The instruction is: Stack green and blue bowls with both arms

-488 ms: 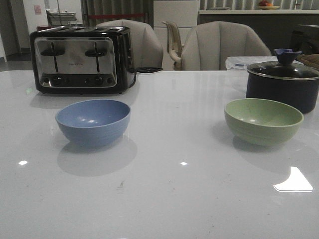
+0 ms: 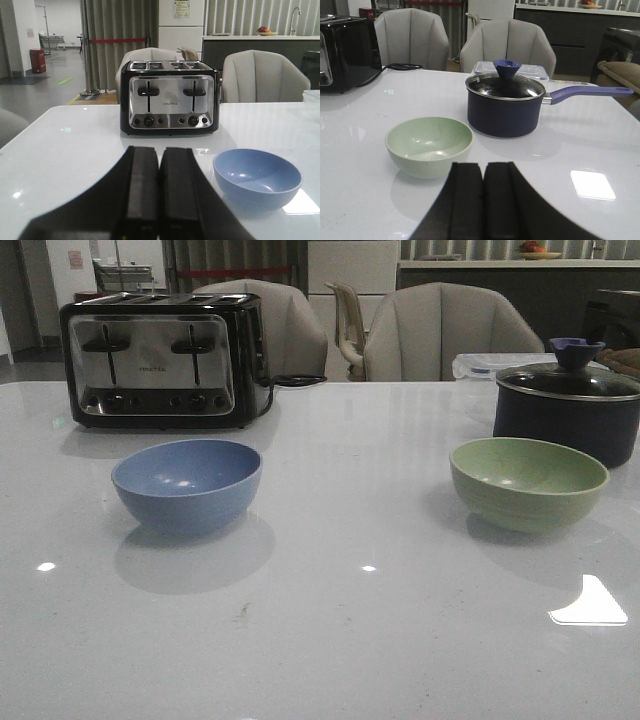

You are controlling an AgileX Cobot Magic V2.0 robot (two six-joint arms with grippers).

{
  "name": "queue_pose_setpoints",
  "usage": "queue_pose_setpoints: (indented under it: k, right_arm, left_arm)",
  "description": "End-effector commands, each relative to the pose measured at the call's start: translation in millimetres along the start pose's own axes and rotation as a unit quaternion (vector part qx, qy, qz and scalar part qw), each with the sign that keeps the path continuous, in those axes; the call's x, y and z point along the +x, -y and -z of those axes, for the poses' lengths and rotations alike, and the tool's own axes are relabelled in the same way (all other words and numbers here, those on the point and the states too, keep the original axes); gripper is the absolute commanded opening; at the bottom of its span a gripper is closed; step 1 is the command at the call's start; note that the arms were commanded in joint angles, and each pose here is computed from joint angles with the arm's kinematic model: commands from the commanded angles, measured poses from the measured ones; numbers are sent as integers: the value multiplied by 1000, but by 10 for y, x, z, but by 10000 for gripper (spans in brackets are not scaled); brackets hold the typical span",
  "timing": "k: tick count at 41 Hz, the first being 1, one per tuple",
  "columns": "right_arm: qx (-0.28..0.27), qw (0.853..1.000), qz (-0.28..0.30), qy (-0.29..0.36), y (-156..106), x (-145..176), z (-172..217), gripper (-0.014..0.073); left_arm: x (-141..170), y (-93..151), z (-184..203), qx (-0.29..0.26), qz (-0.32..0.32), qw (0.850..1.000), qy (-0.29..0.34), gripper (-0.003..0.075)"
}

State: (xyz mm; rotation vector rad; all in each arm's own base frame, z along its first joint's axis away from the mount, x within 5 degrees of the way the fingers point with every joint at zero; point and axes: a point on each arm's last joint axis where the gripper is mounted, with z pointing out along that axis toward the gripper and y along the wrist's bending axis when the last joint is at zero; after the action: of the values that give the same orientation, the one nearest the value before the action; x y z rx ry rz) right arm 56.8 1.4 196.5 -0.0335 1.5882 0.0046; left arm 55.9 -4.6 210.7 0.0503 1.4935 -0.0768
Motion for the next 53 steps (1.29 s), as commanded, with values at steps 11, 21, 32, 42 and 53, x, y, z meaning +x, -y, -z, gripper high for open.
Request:
queue_pose_setpoints:
  k: [11,21,32,42,53]
  right_arm:
    - [5,998,3,61,6,-105,23,34]
    - [4,995,-10,102,12,-506,123,34]
    - [2,992,-9,128,21,-1313,326,34]
    - [-1,999,-8,36,26,-1751,152,34]
    - [-3,995,-9,-102,25,-1651,-251,34]
  left_arm:
    - [-41,-1,17,0,9,999,53,101]
    - [-350,5,63,3,9,994,110,101]
    - [-1223,18,226,5,9,991,133,101]
    - [-1792,30,123,4,11,999,42,101]
    - [-1658,37,-247,5,18,995,-96,101]
